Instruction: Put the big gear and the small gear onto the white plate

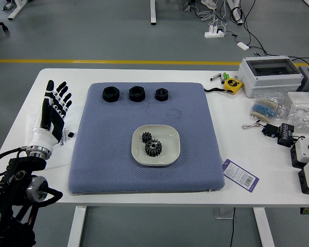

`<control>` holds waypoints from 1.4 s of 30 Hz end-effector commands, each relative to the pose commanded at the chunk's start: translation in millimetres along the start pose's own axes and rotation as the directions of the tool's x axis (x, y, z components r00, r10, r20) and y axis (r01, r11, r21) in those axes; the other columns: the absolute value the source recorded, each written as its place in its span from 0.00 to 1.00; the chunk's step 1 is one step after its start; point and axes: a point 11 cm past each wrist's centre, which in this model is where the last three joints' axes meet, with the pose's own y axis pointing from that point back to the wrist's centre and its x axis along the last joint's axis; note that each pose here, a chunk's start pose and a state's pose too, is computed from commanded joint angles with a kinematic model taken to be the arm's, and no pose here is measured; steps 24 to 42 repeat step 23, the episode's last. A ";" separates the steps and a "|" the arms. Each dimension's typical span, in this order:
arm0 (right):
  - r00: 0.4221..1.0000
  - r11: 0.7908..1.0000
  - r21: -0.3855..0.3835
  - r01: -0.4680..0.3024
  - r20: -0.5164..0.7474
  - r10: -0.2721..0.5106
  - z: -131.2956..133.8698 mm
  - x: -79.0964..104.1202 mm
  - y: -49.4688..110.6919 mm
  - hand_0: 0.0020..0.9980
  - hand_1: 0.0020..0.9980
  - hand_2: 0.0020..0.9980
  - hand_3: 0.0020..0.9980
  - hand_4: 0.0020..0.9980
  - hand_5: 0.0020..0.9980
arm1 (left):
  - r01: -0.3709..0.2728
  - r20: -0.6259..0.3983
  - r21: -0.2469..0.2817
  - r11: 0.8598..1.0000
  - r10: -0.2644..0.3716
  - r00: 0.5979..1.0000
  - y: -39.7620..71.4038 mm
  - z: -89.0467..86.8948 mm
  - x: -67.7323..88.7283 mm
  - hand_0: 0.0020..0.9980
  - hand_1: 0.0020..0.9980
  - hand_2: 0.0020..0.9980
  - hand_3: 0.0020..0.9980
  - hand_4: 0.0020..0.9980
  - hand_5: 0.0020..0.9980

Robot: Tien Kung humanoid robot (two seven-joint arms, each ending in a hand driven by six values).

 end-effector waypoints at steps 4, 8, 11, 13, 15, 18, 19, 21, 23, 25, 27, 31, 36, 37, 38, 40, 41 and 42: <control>1.000 1.000 0.000 0.000 0.000 0.000 0.0 0.0 0.0 0.65 0.65 0.73 0.57 0.84 0.67 | 0.000 0.000 -0.001 1.000 0.000 1.000 0.0 0.3 0.1 1.00 1.00 1.00 0.96 0.89 1.00; 1.000 1.000 -0.001 0.000 -0.001 0.000 -0.1 -0.1 0.0 0.65 0.65 0.73 0.57 0.83 0.67 | -0.001 0.002 0.000 1.000 0.001 1.000 0.1 0.0 0.6 1.00 1.00 1.00 0.96 0.89 1.00; 1.000 1.000 -0.001 0.000 -0.001 0.000 -0.1 -0.3 0.0 0.65 0.65 0.73 0.57 0.83 0.67 | 0.001 0.005 0.002 1.000 -0.001 1.000 0.0 -0.1 0.6 1.00 1.00 1.00 0.96 0.89 1.00; 1.000 1.000 -0.001 0.001 -0.001 -0.001 -0.1 -0.5 0.1 0.65 0.65 0.73 0.57 0.83 0.67 | 0.002 0.008 0.002 1.000 -0.003 1.000 0.0 0.1 0.6 1.00 1.00 1.00 0.96 0.89 1.00; 1.000 1.000 -0.001 0.001 0.000 -0.001 -0.1 -0.5 0.1 0.65 0.66 0.73 0.57 0.83 0.67 | 0.004 0.010 0.000 1.000 -0.004 1.000 0.1 0.3 0.4 1.00 1.00 1.00 0.95 0.89 1.00; 1.000 1.000 -0.003 0.002 -0.002 -0.002 0.5 -0.7 0.1 0.65 0.66 0.73 0.57 0.83 0.67 | 0.010 0.021 -0.007 1.000 -0.010 1.000 0.3 1.6 -0.6 1.00 1.00 1.00 0.95 0.89 1.00; 1.000 1.000 -0.003 0.002 -0.003 -0.002 0.7 -0.6 0.1 0.65 0.66 0.73 0.57 0.83 0.67 | 0.011 0.024 -0.008 1.000 -0.011 1.000 0.3 1.8 -0.9 1.00 1.00 1.00 0.95 0.89 1.00; 1.000 1.000 -0.004 0.002 -0.003 -0.002 1.0 -0.5 0.0 0.65 0.66 0.73 0.57 0.83 0.67 | 0.013 0.028 -0.009 1.000 -0.013 1.000 0.4 2.2 -1.2 1.00 1.00 1.00 0.95 0.89 1.00; 1.000 1.000 -0.005 0.002 -0.005 -0.002 1.6 -0.2 0.0 0.65 0.66 0.73 0.57 0.83 0.67 | 0.015 0.036 -0.012 1.000 -0.014 0.999 0.9 2.9 -1.3 1.00 1.00 1.00 0.95 0.89 1.00; 1.000 1.000 -0.005 0.002 -0.005 -0.002 1.6 -0.2 0.0 0.65 0.66 0.73 0.57 0.83 0.67 | 0.015 0.036 -0.012 1.000 -0.014 0.999 0.9 2.9 -1.3 1.00 1.00 1.00 0.95 0.89 1.00; 1.000 1.000 -0.005 0.002 -0.005 -0.002 1.6 -0.2 0.0 0.65 0.66 0.73 0.57 0.83 0.67 | 0.015 0.036 -0.012 1.000 -0.014 0.999 0.9 2.9 -1.3 1.00 1.00 1.00 0.95 0.89 1.00; 1.000 1.000 -0.005 0.002 -0.005 -0.002 1.6 -0.2 0.0 0.65 0.66 0.73 0.57 0.83 0.67 | 0.015 0.036 -0.012 1.000 -0.014 0.999 0.9 2.9 -1.3 1.00 1.00 1.00 0.95 0.89 1.00; 1.000 1.000 -0.005 0.002 -0.005 -0.002 1.6 -0.2 0.0 0.65 0.66 0.73 0.57 0.83 0.67 | 0.015 0.036 -0.012 1.000 -0.014 0.999 0.9 2.9 -1.3 1.00 1.00 1.00 0.95 0.89 1.00; 1.000 1.000 -0.005 0.002 -0.005 -0.002 1.6 -0.2 0.0 0.65 0.66 0.73 0.57 0.83 0.67 | 0.015 0.036 -0.012 1.000 -0.014 0.999 0.9 2.9 -1.3 1.00 1.00 1.00 0.95 0.89 1.00; 1.000 1.000 -0.005 0.002 -0.005 -0.002 1.6 -0.2 0.0 0.65 0.66 0.73 0.57 0.83 0.67 | 0.015 0.036 -0.012 1.000 -0.014 0.999 0.9 2.9 -1.3 1.00 1.00 1.00 0.95 0.89 1.00; 1.000 1.000 -0.005 0.002 -0.005 -0.002 1.6 -0.2 0.0 0.65 0.66 0.73 0.57 0.83 0.67 | 0.015 0.036 -0.012 1.000 -0.014 0.999 0.9 2.9 -1.3 1.00 1.00 1.00 0.95 0.89 1.00; 1.000 1.000 -0.005 0.002 -0.005 -0.002 1.6 -0.2 0.0 0.65 0.66 0.73 0.57 0.83 0.67 | 0.015 0.036 -0.012 1.000 -0.014 0.999 0.9 2.9 -1.3 1.00 1.00 1.00 0.95 0.89 1.00; 1.000 1.000 -0.005 0.002 -0.005 -0.002 1.6 -0.2 0.0 0.65 0.66 0.73 0.57 0.83 0.67 | 0.015 0.036 -0.012 1.000 -0.014 0.999 0.9 2.9 -1.3 1.00 1.00 1.00 0.95 0.89 1.00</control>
